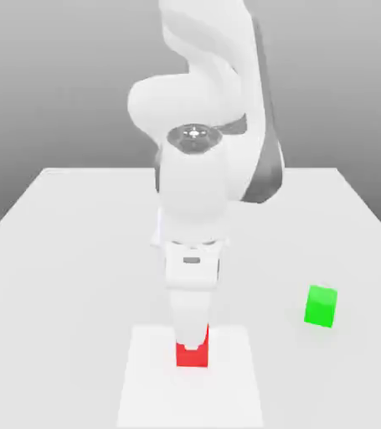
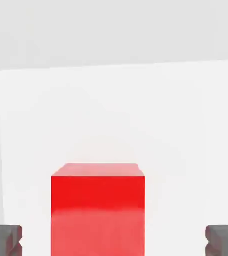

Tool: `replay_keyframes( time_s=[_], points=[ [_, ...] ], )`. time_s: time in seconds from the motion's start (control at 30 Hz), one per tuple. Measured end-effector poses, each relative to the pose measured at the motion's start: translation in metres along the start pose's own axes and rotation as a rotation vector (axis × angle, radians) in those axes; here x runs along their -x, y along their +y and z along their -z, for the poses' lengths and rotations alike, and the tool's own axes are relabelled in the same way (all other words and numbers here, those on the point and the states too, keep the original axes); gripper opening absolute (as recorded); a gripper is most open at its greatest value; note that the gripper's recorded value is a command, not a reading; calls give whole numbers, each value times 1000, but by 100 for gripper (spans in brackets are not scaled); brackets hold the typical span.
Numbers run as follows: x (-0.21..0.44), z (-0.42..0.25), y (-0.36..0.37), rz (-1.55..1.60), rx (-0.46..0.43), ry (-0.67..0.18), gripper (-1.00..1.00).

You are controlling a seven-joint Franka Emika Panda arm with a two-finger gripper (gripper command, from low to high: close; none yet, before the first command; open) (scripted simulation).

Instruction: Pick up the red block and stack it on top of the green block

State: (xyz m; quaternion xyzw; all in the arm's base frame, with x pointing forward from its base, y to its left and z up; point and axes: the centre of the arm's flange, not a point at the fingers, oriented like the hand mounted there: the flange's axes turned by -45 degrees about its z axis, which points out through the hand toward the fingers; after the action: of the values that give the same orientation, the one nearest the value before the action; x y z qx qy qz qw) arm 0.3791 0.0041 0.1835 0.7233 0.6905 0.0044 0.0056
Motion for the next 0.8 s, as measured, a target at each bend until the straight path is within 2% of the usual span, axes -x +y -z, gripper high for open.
replay_keyframes(
  time_s=[0.23, 0.27, 0.5, 0.8],
  points=[
    [0, -37, -7, -5, -10, 0, 0],
    [0, -40, -8, -5, -12, 1, -100],
    [0, -40, -8, -5, -14, 1, -100],
    [0, 4, 0, -1, -2, 0, -100]
  ],
)
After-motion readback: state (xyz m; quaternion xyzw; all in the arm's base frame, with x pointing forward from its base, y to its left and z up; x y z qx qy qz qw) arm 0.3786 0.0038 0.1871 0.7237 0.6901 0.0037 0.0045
